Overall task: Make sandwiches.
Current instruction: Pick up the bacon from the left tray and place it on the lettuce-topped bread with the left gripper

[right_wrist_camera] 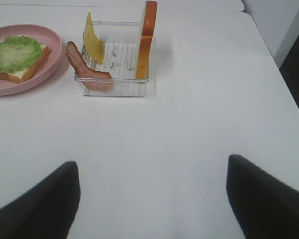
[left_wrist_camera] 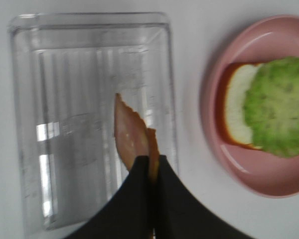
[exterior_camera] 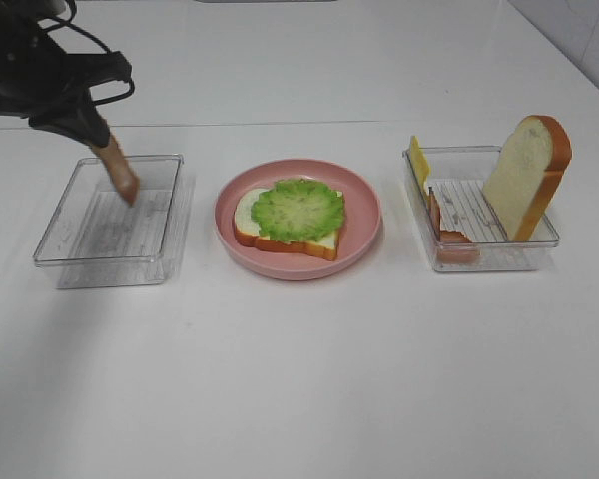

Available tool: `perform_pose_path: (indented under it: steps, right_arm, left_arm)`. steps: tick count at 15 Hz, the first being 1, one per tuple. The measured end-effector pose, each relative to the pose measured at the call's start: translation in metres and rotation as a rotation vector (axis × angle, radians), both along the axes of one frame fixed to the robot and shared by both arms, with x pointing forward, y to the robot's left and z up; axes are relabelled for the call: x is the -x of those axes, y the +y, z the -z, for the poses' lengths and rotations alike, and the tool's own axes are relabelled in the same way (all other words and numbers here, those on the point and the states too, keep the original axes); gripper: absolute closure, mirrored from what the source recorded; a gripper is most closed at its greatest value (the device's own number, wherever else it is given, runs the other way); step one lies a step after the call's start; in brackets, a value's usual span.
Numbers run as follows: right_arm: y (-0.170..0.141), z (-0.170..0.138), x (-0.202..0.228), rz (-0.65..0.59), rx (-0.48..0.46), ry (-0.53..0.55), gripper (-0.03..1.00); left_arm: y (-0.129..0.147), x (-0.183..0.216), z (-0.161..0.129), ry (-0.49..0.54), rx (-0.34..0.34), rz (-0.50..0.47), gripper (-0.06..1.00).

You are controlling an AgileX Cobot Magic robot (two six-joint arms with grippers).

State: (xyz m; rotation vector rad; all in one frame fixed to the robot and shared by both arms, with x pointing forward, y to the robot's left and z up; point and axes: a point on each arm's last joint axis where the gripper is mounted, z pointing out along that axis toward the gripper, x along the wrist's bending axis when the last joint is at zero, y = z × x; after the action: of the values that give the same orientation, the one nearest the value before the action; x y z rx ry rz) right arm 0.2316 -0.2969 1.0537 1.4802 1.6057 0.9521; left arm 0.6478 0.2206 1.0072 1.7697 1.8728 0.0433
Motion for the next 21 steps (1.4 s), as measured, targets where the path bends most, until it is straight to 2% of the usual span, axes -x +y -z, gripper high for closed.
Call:
perform_pose_path:
  steps: [2, 3, 5, 6, 8, 12, 14, 17, 18, 21]
  right_arm:
    - [0.000, 0.000, 0.000, 0.000, 0.000, 0.000, 0.21]
    - [0.000, 0.000, 0.000, 0.000, 0.000, 0.000, 0.21]
    - [0.000, 0.000, 0.000, 0.000, 0.000, 0.000, 0.21]
    - [0.000, 0.000, 0.000, 0.000, 0.000, 0.000, 0.21]
    - [0.000, 0.000, 0.000, -0.001, -0.001, 0.000, 0.21]
    - [0.000, 0.000, 0.000, -0.001, -0.001, 0.000, 0.21]
    - [0.000, 0.000, 0.000, -0.001, -0.001, 0.000, 0.21]
    - [0.000, 0.000, 0.000, -0.001, -0.001, 0.000, 0.21]
    - [0.000, 0.000, 0.000, -0.001, -0.001, 0.000, 0.21]
    - [0.000, 0.000, 0.000, -0.001, -0.001, 0.000, 0.21]
  left_arm:
    - [-0.010, -0.003, -0.006, -0.056, 0.109, 0.014, 0.94]
    - [-0.029, -0.007, -0.010, -0.119, 0.234, 0.030, 0.94]
    - [-0.051, -0.009, -0.006, -0.123, 0.362, 0.034, 0.94]
    - [-0.057, -0.009, -0.004, -0.118, 0.386, 0.037, 0.94]
    - [-0.084, -0.008, 0.007, -0.101, 0.481, 0.066, 0.94]
    - [-0.136, -0.003, 0.043, -0.053, 0.596, 0.116, 0.94]
    - [-0.147, -0.003, 0.064, -0.049, 0.602, 0.135, 0.94]
    - [-0.139, -0.010, 0.095, -0.031, 0.543, 0.129, 0.94]
    - [-0.139, -0.010, 0.095, -0.031, 0.543, 0.129, 0.94]
    - [-0.118, -0.016, 0.102, -0.038, 0.467, 0.151, 0.94]
